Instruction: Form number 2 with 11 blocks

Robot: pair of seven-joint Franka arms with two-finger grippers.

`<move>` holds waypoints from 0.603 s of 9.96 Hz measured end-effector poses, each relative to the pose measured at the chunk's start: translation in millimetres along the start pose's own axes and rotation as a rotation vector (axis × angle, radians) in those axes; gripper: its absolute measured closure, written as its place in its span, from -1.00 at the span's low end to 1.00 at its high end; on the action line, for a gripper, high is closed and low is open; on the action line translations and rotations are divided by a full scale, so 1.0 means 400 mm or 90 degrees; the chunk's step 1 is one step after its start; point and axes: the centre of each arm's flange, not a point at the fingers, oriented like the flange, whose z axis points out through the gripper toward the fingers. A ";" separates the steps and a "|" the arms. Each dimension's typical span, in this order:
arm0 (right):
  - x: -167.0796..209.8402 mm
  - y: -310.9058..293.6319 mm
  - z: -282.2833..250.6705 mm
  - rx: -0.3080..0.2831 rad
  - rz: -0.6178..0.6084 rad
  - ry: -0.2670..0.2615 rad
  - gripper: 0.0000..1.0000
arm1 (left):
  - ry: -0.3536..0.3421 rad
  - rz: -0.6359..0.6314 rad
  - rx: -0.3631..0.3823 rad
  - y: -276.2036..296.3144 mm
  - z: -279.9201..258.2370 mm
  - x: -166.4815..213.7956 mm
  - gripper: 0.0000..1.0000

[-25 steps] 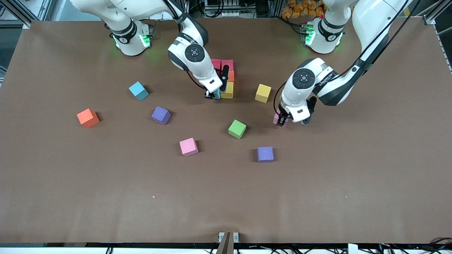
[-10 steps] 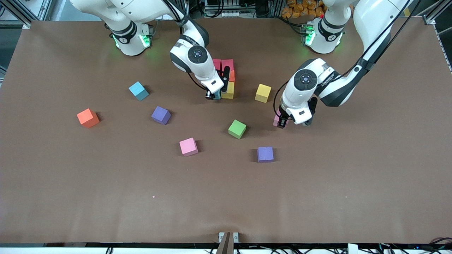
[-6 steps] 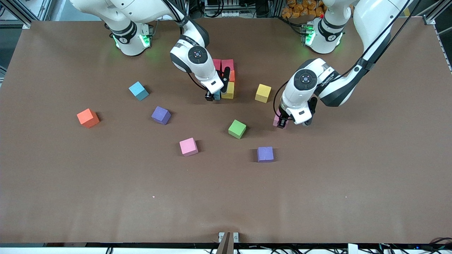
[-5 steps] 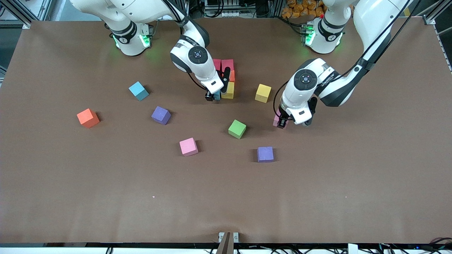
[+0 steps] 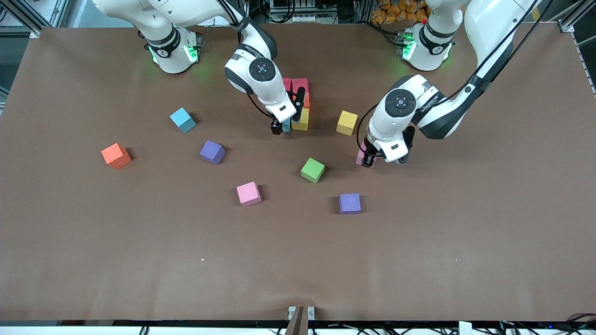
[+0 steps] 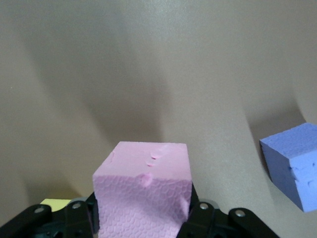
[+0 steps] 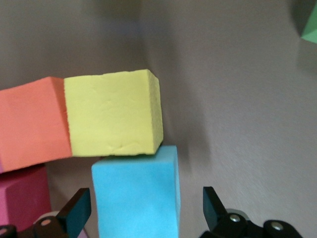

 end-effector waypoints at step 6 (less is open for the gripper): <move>-0.130 0.122 -0.215 -0.027 0.086 -0.087 -1.00 | -0.007 0.100 -0.017 -0.016 -0.051 -0.205 -0.22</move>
